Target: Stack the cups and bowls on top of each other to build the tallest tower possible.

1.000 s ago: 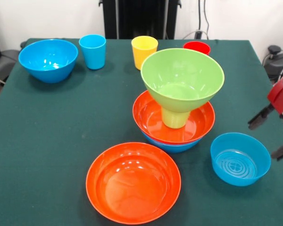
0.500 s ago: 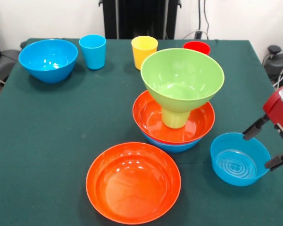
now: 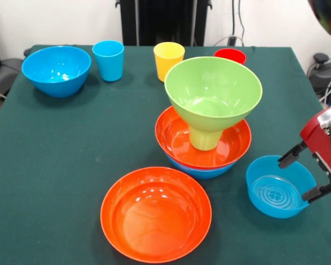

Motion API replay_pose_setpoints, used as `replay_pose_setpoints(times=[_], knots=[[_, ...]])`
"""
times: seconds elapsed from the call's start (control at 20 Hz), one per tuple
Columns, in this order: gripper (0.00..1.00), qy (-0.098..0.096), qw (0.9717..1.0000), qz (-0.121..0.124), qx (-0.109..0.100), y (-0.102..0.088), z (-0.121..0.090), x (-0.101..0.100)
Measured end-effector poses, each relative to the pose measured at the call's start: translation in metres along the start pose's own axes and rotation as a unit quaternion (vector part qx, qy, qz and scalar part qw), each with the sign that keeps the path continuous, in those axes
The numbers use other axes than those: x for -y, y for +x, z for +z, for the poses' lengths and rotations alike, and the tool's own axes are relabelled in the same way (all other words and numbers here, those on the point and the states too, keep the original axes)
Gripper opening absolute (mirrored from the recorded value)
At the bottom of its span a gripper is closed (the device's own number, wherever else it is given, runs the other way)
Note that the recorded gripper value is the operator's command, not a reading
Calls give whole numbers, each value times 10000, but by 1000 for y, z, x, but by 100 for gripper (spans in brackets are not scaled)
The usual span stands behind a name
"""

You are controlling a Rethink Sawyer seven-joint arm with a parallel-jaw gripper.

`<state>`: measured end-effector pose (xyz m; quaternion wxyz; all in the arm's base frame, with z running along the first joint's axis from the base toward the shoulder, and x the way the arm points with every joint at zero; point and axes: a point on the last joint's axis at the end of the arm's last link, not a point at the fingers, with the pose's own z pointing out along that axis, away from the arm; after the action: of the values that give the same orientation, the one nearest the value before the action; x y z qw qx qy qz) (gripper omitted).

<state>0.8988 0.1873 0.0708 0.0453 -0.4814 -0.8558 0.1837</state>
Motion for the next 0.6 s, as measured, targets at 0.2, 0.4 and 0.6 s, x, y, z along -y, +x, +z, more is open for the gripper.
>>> replay_pose_setpoints(times=[0.2, 0.4, 0.6], knots=[[100, 16, 10000, 73, -41, 4, 7, -1], [100, 30, 9997, 206, -131, 18, 17, -3], [100, 29, 9991, 340, -242, 37, 25, -7]])
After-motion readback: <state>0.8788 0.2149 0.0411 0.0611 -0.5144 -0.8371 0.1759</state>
